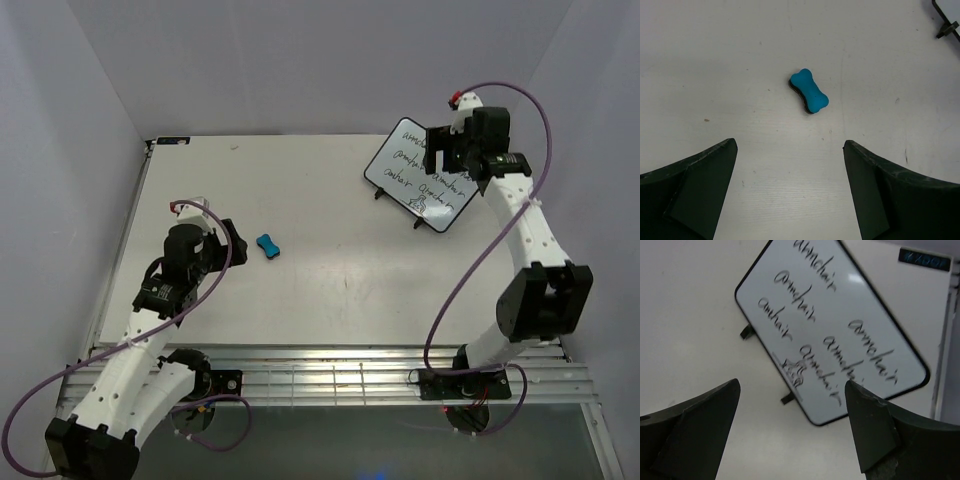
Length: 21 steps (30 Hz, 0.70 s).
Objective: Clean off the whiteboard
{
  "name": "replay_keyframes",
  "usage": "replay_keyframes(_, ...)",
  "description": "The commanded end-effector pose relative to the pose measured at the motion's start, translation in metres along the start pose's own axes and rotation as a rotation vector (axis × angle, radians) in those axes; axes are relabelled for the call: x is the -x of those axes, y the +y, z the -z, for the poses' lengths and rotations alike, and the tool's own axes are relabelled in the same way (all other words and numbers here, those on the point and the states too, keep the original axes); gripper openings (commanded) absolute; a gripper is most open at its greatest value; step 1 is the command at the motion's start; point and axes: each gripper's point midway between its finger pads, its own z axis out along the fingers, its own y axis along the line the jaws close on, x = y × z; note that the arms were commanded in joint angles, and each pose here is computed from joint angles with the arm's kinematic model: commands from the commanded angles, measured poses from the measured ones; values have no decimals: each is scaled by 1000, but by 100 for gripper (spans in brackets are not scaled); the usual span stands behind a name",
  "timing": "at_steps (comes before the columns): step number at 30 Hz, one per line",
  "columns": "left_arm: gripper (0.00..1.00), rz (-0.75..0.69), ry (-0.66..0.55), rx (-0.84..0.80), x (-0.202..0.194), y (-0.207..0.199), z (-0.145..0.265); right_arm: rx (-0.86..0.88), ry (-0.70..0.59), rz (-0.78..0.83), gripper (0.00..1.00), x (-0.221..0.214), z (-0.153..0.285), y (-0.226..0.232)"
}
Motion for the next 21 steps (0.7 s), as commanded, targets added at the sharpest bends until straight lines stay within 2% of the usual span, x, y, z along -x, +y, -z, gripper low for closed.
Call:
replay_keyframes(1,98,6,-62,-76,16,-15,8,-70,-86,160,91,65,-41,-38)
replay_keyframes(6,98,-18,-47,-77,13,-18,4,-36,-53,272,98,77,-92,-64)
replay_keyframes(7,98,-24,-38,-81,10,-21,3,-22,-18,271,99,66,-111,-70)
replay_keyframes(8,98,-30,-35,-86,9,-22,3,-11,-42,283,100,81,-110,-69)
replay_keyframes(12,98,-44,-21,-112,4,-29,4,9,-47,248,100,87,-123,-92)
replay_keyframes(16,98,-54,-10,-126,1,-32,3,103,-42,201,100,73,-135,-97)
replay_keyframes(20,98,-58,-2,-126,-1,-32,2,257,-9,180,100,52,-147,-81)
replay_keyframes(21,98,-58,-3,-127,0,-32,3,274,-2,172,96,48,-149,-79)
